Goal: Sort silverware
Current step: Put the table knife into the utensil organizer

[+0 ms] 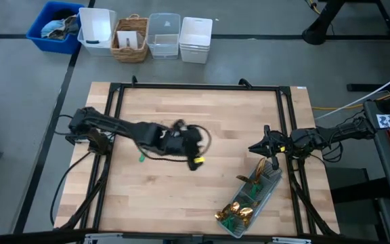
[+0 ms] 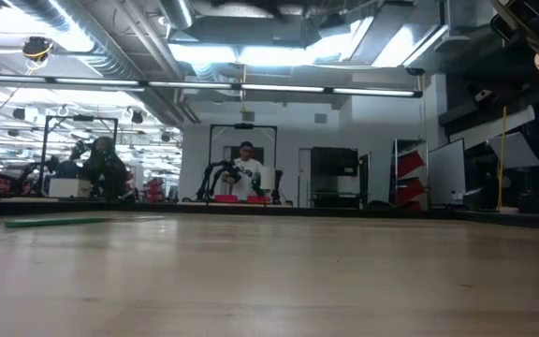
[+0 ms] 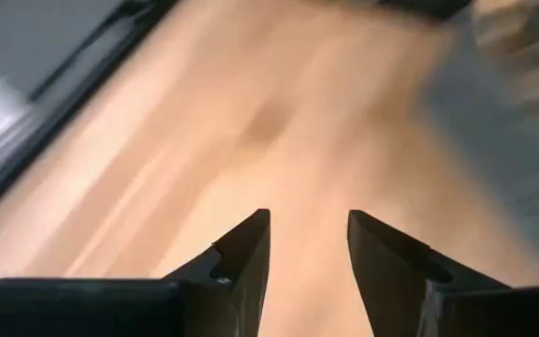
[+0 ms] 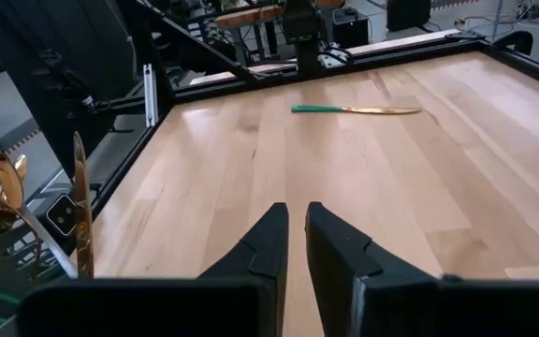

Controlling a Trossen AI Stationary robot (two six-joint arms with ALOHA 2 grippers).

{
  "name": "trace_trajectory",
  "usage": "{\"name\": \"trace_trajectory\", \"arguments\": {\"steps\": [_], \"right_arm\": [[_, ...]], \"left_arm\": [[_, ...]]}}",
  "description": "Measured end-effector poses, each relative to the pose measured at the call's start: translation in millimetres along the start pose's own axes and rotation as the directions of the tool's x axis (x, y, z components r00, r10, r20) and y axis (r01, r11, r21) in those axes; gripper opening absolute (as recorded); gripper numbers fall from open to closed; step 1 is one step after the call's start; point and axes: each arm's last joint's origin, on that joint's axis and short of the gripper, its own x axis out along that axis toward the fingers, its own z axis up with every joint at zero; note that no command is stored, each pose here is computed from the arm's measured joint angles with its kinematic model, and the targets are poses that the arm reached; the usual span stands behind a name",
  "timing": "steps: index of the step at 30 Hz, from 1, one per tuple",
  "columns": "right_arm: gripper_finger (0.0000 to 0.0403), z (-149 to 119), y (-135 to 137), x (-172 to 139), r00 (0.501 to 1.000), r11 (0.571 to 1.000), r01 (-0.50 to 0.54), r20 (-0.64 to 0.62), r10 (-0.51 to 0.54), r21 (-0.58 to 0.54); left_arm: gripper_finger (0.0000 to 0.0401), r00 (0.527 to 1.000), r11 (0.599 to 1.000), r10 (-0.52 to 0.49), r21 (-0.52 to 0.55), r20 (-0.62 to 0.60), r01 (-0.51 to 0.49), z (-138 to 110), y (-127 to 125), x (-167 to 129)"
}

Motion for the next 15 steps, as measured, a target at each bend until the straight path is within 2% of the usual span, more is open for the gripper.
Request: {"name": "trace_trajectory", "arguments": {"steps": [4,7,10,12,15], "right_arm": [[0.0044,0,0,0,1.0,1.0,0.0,0.0,0.0,-0.001],[0.0044,0,0,0,1.0,1.0,0.0,0.0,0.0,-0.001],[0.0044,0,0,0,1.0,1.0,0.0,0.0,0.0,-0.001],[0.0044,0,0,0,1.0,1.0,0.0,0.0,0.0,-0.001],[0.0044,0,0,-1,1.0,1.0,-0.002,0.005,0.002,0.0]], "left_arm": [[0.0135,0.963,0.972,0.21,-0.069,-0.168,-0.224,-26,16,-17],[0.0135,0.888,0.914,0.346,-0.103,-0.304,-0.392,-45,29,-23],[0.0135,0.795,0.844,0.464,-0.076,-0.391,-0.531,-66,40,-19],[0.0135,0.766,0.826,0.494,-0.055,-0.411,-0.562,-79,45,-9],[0.0135,0.716,0.831,0.494,0.026,-0.493,-0.555,-97,54,8]]}}
